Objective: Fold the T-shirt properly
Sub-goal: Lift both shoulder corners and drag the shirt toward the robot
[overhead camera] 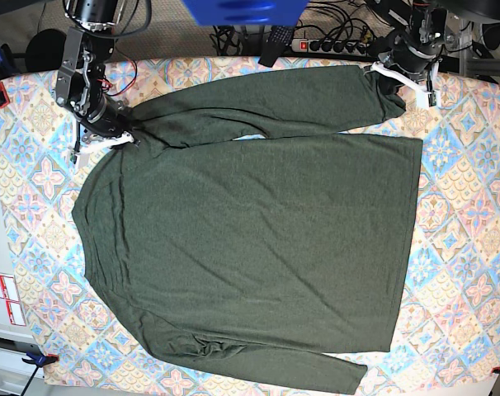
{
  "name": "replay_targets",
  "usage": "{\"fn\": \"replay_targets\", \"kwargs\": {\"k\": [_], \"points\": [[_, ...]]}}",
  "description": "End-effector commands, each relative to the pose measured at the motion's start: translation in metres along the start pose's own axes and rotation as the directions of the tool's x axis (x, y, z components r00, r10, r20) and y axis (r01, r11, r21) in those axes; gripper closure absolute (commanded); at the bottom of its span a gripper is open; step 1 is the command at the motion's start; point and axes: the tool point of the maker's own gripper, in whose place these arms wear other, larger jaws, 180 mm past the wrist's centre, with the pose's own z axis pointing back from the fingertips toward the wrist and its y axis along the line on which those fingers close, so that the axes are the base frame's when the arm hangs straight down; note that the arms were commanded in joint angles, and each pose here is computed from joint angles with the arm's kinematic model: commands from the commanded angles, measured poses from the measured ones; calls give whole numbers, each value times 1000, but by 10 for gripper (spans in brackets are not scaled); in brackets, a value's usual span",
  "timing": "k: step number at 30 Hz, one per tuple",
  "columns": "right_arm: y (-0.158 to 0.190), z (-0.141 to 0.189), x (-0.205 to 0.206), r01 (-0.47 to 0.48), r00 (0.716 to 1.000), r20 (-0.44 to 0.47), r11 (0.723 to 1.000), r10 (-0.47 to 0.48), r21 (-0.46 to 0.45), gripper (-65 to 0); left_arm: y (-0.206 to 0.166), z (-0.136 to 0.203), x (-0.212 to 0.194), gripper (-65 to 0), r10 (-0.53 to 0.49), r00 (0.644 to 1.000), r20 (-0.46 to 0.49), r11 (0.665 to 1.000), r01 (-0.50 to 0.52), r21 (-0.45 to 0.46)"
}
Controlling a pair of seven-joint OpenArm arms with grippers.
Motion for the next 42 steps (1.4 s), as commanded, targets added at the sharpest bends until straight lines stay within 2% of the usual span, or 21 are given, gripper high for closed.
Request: {"fn": "replay_targets", "kwargs": {"k": [1, 4, 16, 23, 29, 37, 42], "points": [[2, 4, 12, -6, 999, 36, 1000, 6, 8, 0, -4, 6, 20, 0, -36, 998, 51, 999, 37, -17], [1, 4, 13, -6, 999, 39, 1000, 6, 7, 0, -12, 10, 32, 0, -54, 995, 82, 998, 57, -37], [5, 4, 17, -5, 999, 52, 1000, 4, 14, 0, 13, 21, 98, 0, -50, 967, 250, 998, 42, 35], [32, 2, 46, 55, 992, 103, 992, -67, 115, 0, -1, 17, 141, 0, -51, 936, 348, 999, 52, 7], [44, 2, 62, 60, 988, 131, 987, -80, 148, 0, -13, 16, 173, 0, -48, 908, 417, 998, 60, -15], [33, 7, 85, 99, 975, 184, 986, -123, 136, 0, -23, 17, 204, 0, -38, 875, 483, 997, 63, -37], [32, 9, 100, 113, 966, 215, 984, -142, 141, 0, -15, 7, 210, 0, -16, 876, 481, 999, 34, -28]]}}
